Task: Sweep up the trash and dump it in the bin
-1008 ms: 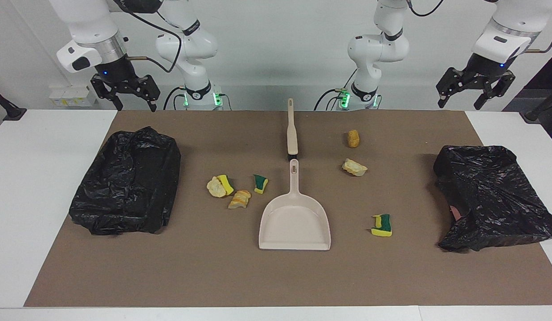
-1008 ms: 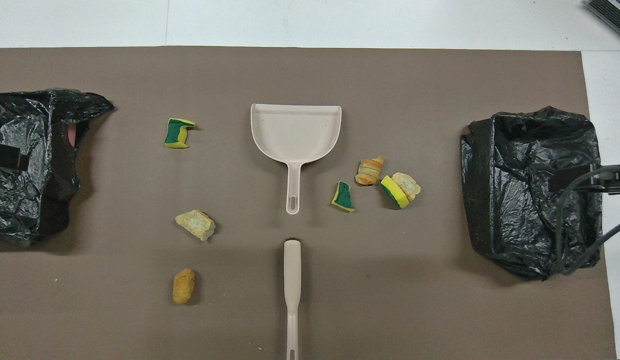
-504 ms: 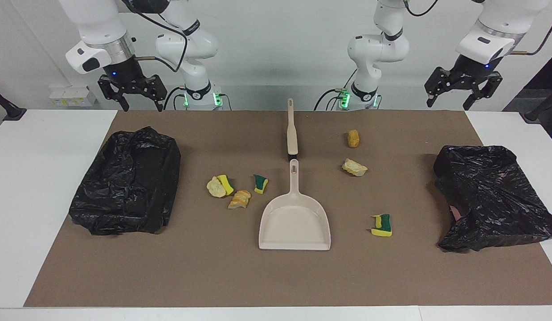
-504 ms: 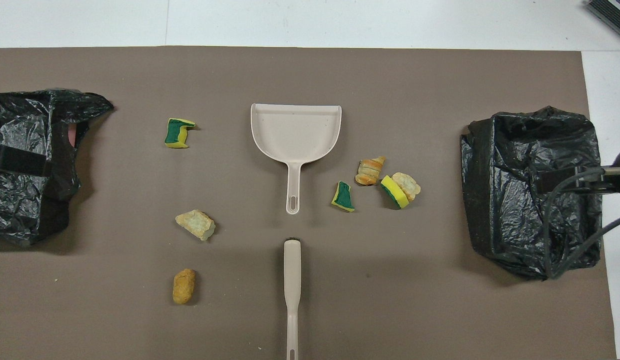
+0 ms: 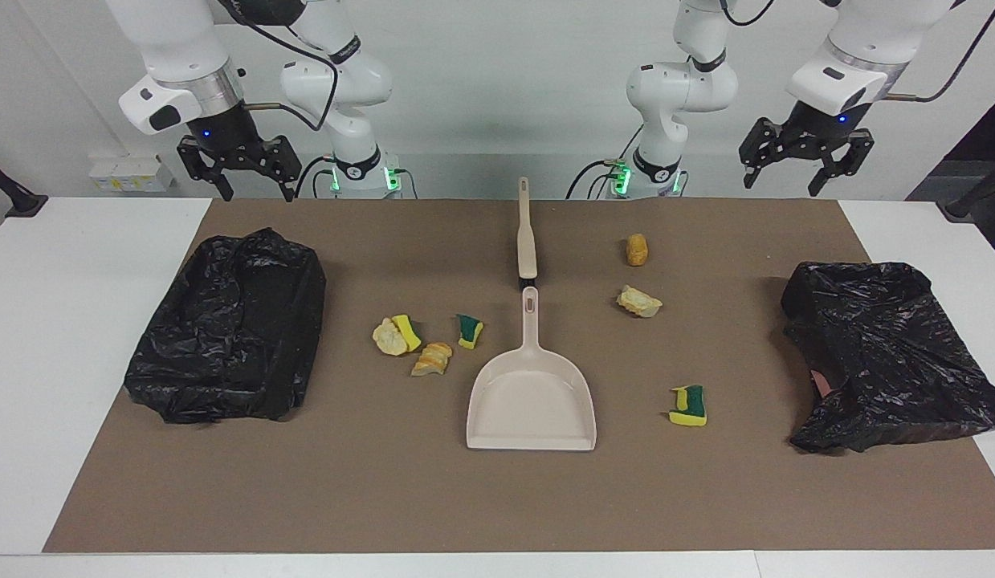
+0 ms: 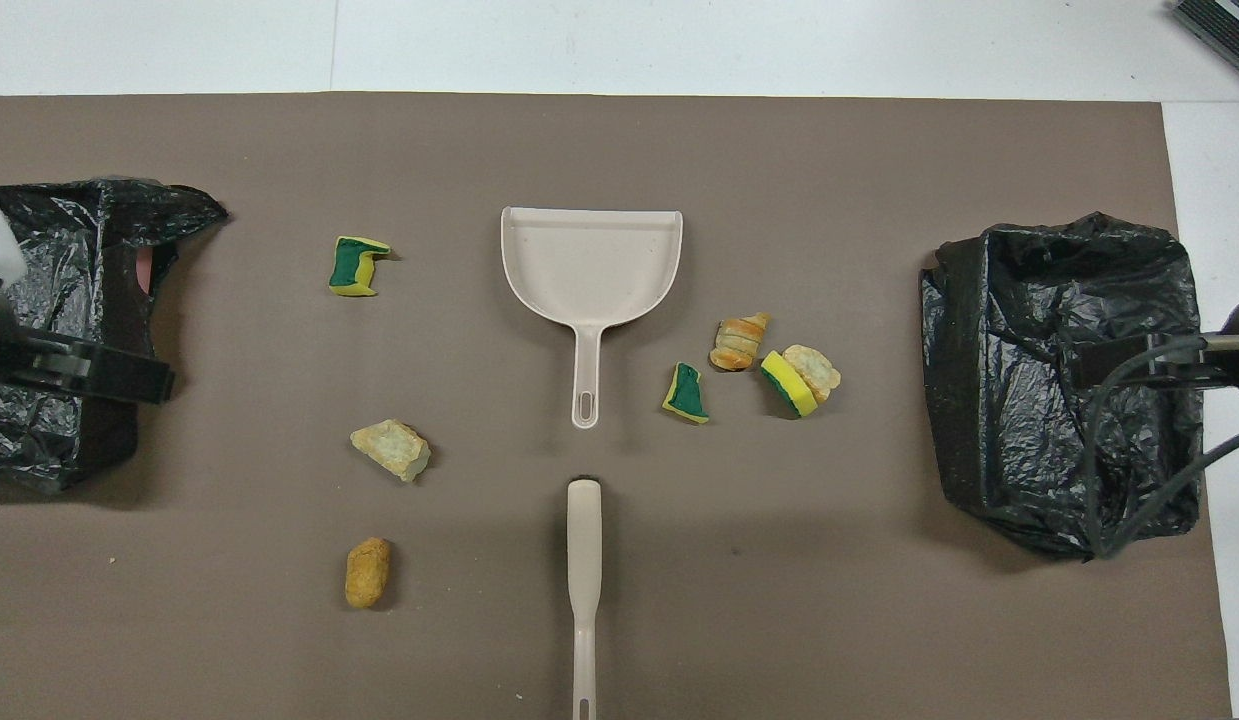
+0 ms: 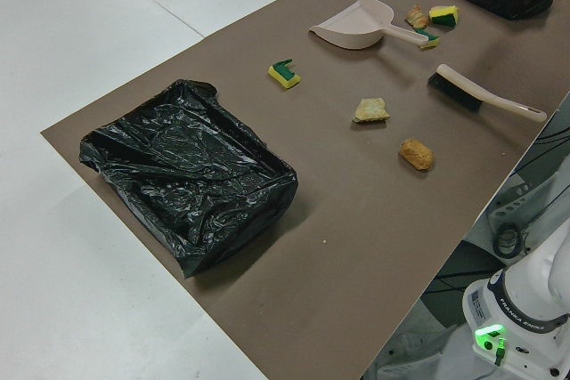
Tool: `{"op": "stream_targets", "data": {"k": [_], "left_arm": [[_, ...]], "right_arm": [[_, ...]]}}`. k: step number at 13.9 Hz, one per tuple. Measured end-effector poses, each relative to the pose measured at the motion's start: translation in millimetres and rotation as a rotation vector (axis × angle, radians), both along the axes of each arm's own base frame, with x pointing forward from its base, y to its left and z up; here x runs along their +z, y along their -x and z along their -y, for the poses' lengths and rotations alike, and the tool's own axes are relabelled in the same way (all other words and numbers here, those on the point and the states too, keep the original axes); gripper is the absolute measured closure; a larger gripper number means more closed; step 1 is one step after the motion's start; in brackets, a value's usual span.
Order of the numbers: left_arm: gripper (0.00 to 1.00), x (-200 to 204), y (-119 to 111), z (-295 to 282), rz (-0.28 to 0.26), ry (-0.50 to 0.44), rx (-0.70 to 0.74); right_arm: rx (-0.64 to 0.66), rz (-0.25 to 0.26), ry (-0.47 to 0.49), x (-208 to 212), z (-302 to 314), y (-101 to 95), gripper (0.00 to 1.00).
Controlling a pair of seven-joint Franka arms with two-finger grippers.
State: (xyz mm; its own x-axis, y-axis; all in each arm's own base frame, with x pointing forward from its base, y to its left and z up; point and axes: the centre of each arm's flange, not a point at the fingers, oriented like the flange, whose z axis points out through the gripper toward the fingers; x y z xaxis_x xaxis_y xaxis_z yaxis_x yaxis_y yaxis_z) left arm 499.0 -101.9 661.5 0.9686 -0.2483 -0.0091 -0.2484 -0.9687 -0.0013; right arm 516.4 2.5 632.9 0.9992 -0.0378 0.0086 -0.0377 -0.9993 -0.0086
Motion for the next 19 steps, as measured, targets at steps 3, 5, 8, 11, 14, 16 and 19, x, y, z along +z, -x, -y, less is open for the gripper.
{"op": "stream_targets", "data": {"k": [3, 5, 8, 11, 14, 16, 19], "left_arm": [[0.00, -29, 31, 57, -0.015, -0.020, -0.014], [0.00, -59, 55, 104, -0.028, -0.037, -0.013], [0.00, -112, 85, 163, -0.033, -0.047, 0.014], [0.00, -163, 123, 213, -0.036, -0.075, 0.013], [0.00, -214, 169, 253, -0.035, -0.103, -0.029], [0.00, -247, 198, 268, -0.049, -0.098, -0.030], [0.00, -285, 233, 281, -0.072, -0.070, -0.037]], "right_arm": [[0.000, -0.005, 0.000, -3, 0, 0.1, 0.00], [0.000, -0.009, 0.000, -4, 0, 0.2, 0.00], [0.000, -0.010, 0.000, -5, 0, 0.3, 0.00], [0.000, -0.029, 0.000, -12, 0, 1.3, 0.00], [0.002, -0.073, 0.001, -34, -1, 2.5, 0.00], [0.006, -0.099, 0.002, -61, -3, 1.2, 0.00], [0.025, -0.117, 0.008, -93, -19, -6.0, 0.00]]}}
